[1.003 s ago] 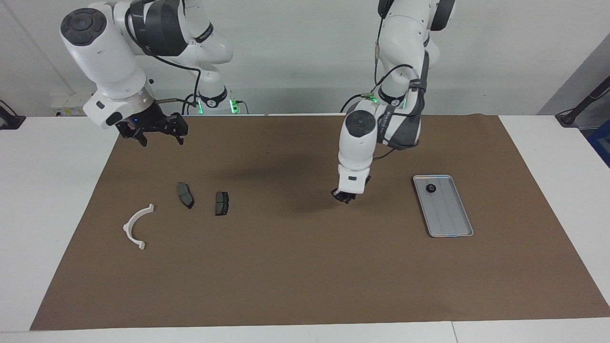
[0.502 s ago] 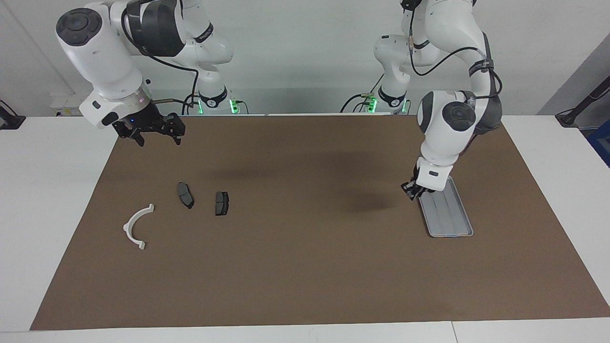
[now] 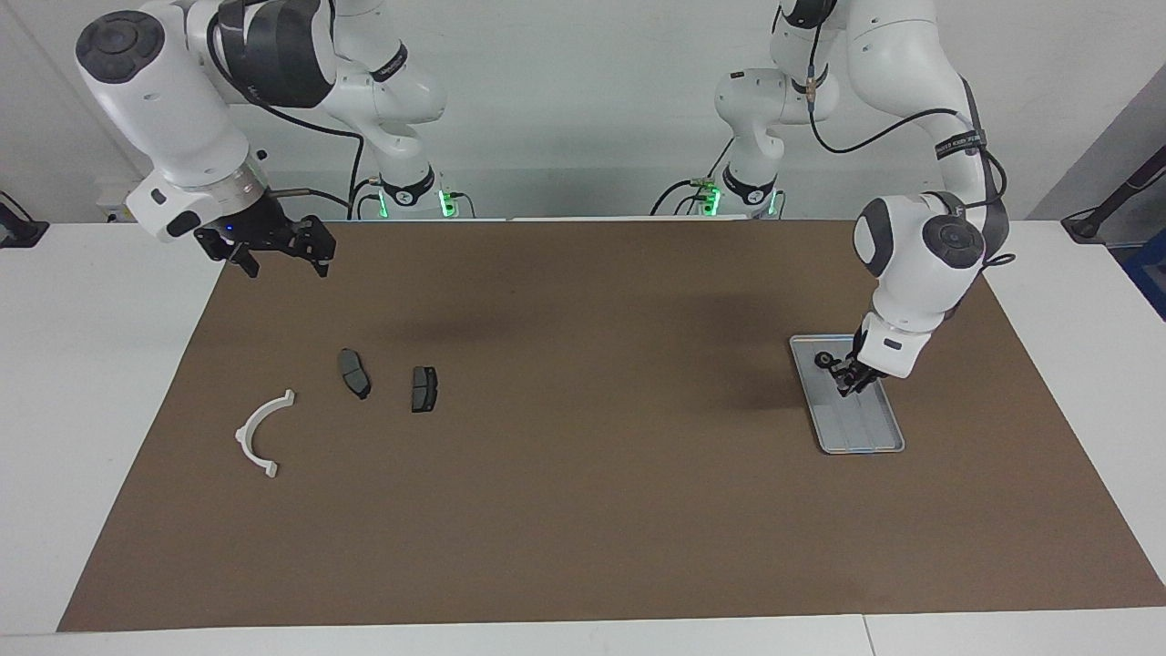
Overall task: Pick bearing gear from pile to tray
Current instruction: 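Carry the gear with the left gripper and lower it into the tray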
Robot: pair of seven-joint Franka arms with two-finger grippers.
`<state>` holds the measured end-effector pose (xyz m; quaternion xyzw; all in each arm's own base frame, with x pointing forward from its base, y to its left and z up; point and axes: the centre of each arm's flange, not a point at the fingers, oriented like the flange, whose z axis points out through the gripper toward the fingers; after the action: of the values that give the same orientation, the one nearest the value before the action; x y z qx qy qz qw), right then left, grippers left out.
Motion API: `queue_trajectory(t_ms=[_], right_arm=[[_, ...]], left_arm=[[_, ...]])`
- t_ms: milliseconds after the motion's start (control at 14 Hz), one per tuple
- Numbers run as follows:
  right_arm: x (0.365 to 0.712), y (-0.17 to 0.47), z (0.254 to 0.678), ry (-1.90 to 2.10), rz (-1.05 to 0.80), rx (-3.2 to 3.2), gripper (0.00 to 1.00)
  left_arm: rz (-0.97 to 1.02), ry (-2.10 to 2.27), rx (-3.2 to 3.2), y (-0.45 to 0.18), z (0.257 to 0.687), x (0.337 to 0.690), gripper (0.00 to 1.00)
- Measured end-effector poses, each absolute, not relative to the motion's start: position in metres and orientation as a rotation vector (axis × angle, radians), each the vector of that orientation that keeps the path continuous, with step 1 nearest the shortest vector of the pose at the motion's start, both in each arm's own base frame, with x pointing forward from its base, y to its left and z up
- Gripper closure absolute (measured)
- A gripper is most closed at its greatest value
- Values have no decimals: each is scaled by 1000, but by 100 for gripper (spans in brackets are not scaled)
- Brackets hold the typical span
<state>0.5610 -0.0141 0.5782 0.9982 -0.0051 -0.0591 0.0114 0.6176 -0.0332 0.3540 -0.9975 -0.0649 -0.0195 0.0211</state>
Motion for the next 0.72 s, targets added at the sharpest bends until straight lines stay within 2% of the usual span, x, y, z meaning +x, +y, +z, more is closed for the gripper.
queue_trajectory(t_ms=[358,717], right_arm=[[561,-12,579,-20,-182,3114,0],[561,-10,579,-16,-181,3114,0]], left_arm=[[-66,-237,-3091,-4,325,614,77],[-78,-319,-3133,3,318,611,77]])
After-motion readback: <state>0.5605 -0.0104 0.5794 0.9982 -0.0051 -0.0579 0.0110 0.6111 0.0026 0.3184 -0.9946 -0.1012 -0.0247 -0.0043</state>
